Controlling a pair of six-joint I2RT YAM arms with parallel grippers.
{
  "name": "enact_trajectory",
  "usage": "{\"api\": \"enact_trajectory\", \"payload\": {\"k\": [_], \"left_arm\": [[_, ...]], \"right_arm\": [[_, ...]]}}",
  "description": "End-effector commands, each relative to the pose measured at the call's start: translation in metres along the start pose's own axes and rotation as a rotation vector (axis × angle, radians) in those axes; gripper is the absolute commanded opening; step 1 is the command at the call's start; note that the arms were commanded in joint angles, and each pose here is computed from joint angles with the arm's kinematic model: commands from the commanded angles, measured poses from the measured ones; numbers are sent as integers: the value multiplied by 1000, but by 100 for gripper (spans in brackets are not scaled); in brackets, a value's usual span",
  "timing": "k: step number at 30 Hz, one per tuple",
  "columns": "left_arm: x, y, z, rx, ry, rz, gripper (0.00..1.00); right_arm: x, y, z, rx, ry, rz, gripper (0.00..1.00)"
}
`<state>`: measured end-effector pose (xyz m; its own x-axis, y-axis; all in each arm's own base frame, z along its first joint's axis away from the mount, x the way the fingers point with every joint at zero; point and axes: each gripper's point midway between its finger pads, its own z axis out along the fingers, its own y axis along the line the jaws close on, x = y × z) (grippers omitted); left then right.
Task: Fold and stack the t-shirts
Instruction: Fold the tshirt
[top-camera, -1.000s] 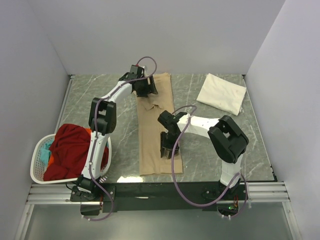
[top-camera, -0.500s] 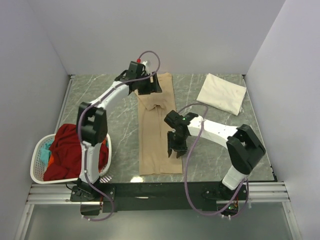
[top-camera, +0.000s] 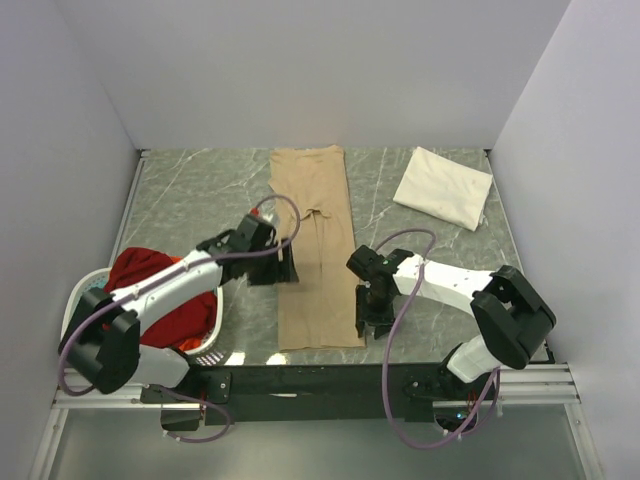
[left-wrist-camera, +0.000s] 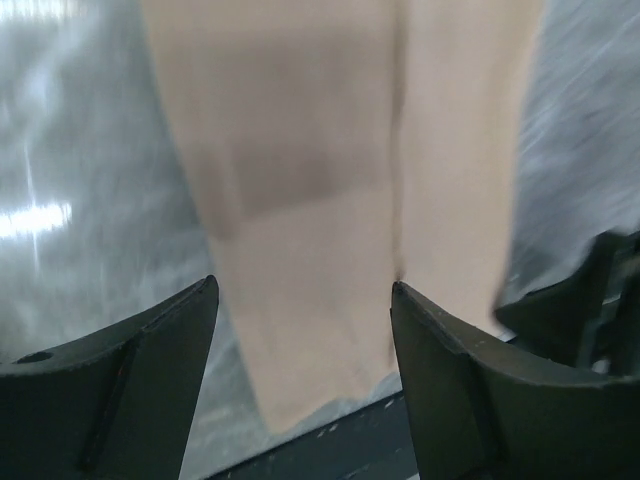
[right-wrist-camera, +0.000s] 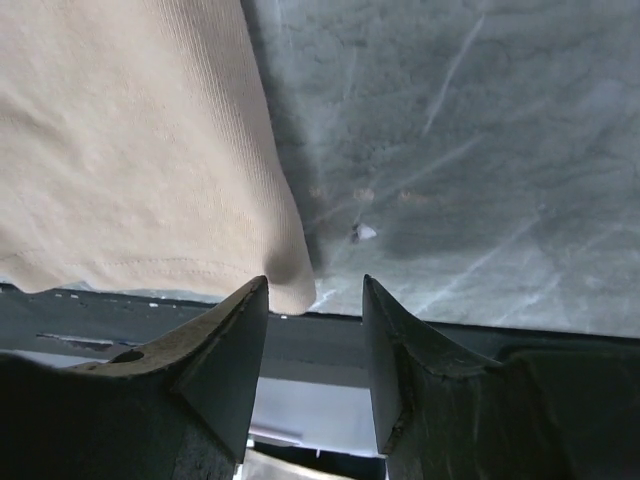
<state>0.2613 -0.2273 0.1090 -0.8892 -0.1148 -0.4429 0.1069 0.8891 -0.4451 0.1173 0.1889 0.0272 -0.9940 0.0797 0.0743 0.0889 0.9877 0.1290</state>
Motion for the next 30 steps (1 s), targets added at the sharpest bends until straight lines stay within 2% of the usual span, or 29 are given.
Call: {"api": "enact_trajectory", "payload": {"k": [1, 8, 15, 21, 27, 28, 30], "left_arm": [[28, 10, -9, -44, -18, -96, 75], [82, 16, -10, -75, 49, -136, 74], [118, 21, -6, -137, 148, -134, 71], [133, 37, -5, -227, 168, -172, 65], [152, 48, -1, -263, 227, -187, 62], [154, 49, 1, -261, 233, -188, 61], [159, 47, 3, -249, 256, -186, 52]], "right_arm": [[-6, 9, -1, -61, -52, -32, 50], [3, 5, 13, -80, -21, -58, 46], [9, 8, 21, -109, 19, -82, 40], [19, 2, 27, -106, 47, -80, 30], [24, -1, 30, -101, 66, -87, 15], [23, -1, 30, -102, 65, -89, 12], [23, 0, 30, -103, 66, -94, 11]]}}
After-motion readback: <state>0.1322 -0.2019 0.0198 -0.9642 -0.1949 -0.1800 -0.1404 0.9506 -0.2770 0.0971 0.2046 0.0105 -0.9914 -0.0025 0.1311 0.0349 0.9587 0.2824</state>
